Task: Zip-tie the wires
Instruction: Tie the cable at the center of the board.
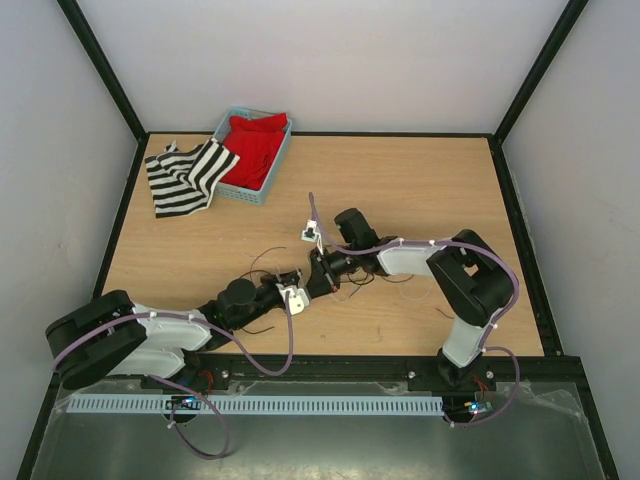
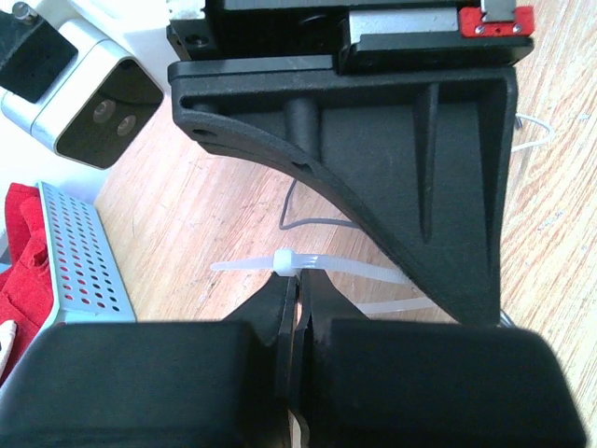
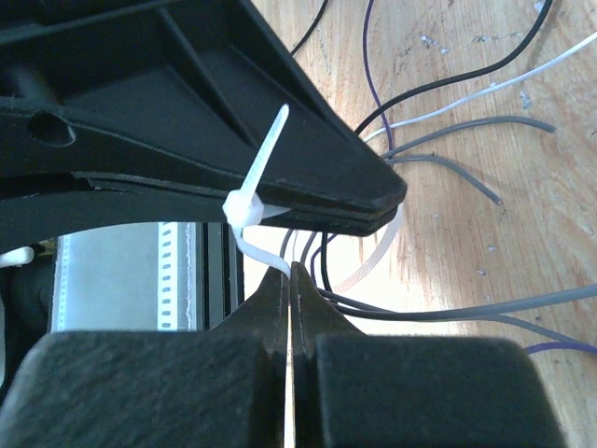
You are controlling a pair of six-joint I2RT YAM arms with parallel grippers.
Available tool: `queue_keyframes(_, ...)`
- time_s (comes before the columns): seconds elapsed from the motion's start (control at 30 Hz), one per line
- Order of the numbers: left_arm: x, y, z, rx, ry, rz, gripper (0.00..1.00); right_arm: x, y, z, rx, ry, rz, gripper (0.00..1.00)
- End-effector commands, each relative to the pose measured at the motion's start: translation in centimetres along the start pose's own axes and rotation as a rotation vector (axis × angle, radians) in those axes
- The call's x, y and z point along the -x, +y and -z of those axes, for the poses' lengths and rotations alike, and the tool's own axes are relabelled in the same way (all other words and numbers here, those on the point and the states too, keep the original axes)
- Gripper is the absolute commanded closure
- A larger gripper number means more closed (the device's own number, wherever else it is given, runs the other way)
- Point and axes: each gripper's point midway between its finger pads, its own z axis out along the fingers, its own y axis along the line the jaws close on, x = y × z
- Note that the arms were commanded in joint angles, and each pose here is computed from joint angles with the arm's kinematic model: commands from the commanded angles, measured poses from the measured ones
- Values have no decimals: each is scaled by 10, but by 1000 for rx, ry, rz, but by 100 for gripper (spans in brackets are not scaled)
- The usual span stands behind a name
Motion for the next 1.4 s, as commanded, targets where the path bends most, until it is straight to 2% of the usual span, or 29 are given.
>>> queue_keyframes(0.0, 6, -4, -3, -15, -21, -9, 100, 20, 1, 1, 19, -26, 24, 100)
queue_keyframes(0.4, 2, -14, -5, -43, -6, -12, 100, 25, 0, 2, 20, -14, 29, 100)
queue_keyframes(0.9, 16, -4, -5, -8, -44, 23, 100, 15, -6, 3, -12, 16, 20, 100)
queue_keyframes(1.13, 18, -7, -4, -22, -65, 105, 100, 12, -1, 8, -34, -4, 48, 90)
queue_keyframes(1.37, 15, -13, -2, -46, -62, 126, 100, 15, 5, 11, -29, -18, 63, 89)
